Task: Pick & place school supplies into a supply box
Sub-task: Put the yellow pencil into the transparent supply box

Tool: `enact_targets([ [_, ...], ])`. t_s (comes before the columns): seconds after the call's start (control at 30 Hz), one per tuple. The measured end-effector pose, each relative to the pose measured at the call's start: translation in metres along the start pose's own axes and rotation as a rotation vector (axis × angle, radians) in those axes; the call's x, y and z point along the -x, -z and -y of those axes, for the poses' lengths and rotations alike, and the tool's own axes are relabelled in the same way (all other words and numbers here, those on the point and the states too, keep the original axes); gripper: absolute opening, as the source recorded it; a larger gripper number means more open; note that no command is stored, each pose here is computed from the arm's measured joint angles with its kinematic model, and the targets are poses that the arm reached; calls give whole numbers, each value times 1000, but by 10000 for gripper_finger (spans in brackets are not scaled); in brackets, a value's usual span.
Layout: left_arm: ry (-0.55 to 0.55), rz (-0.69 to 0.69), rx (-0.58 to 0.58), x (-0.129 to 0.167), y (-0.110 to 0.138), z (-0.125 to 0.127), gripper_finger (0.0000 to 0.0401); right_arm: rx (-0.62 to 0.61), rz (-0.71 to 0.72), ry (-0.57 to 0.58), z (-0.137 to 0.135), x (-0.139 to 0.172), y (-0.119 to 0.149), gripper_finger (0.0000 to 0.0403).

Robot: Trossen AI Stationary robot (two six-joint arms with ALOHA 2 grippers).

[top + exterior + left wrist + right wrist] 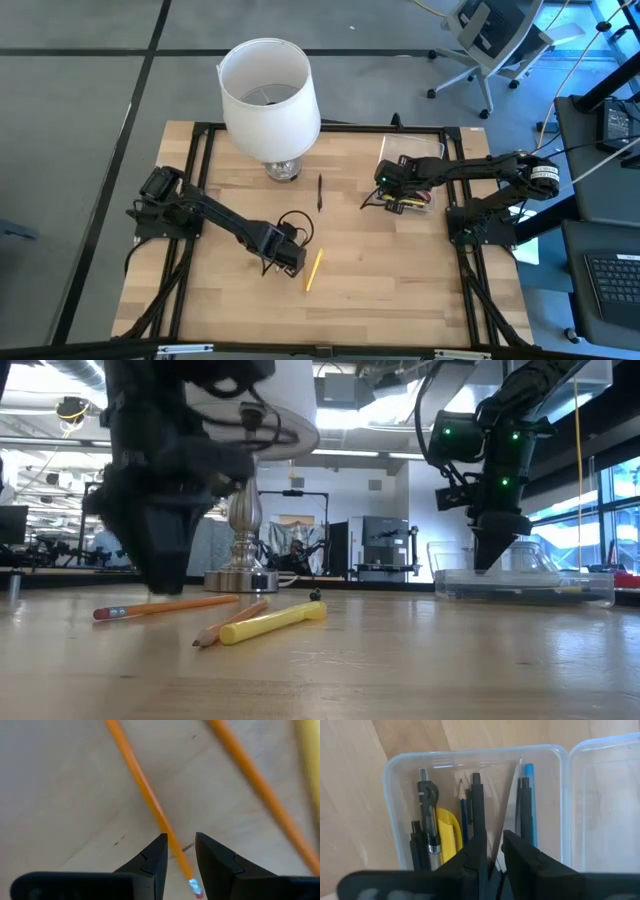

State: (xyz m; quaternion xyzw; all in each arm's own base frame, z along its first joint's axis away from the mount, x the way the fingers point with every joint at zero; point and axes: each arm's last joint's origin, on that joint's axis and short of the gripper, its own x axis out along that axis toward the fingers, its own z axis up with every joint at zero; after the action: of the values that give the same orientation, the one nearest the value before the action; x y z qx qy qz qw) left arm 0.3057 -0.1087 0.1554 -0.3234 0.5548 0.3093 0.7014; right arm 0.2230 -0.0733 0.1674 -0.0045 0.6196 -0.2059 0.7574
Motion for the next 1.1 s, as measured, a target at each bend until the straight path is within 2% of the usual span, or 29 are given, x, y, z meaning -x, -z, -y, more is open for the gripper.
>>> enact_targets([
  [0.17,-44,-27,26,-15,2,1,91,0,0,1,0,0,0,68],
  [0.27,-57,-69,-27,-21,4,1,92,0,0,1,0,0,0,68],
  [0.37,-64,-76,-176,-24,8,2,87,0,0,1,0,0,0,68],
  [0.57,-66,-34,-549,-23,15,5,55,4,0,2,0,0,0,68],
  [0.67,-60,-37,-679,-23,16,5,35,3,0,2,0,0,0,68],
  [0.77,-67,-31,-704,-23,16,5,18,4,0,2,0,0,0,68],
  [0.9,-81,-10,-650,-22,16,5,15,4,0,2,0,0,0,68],
  [1.1,-84,-7,-662,-23,16,4,62,3,0,2,0,0,0,68],
])
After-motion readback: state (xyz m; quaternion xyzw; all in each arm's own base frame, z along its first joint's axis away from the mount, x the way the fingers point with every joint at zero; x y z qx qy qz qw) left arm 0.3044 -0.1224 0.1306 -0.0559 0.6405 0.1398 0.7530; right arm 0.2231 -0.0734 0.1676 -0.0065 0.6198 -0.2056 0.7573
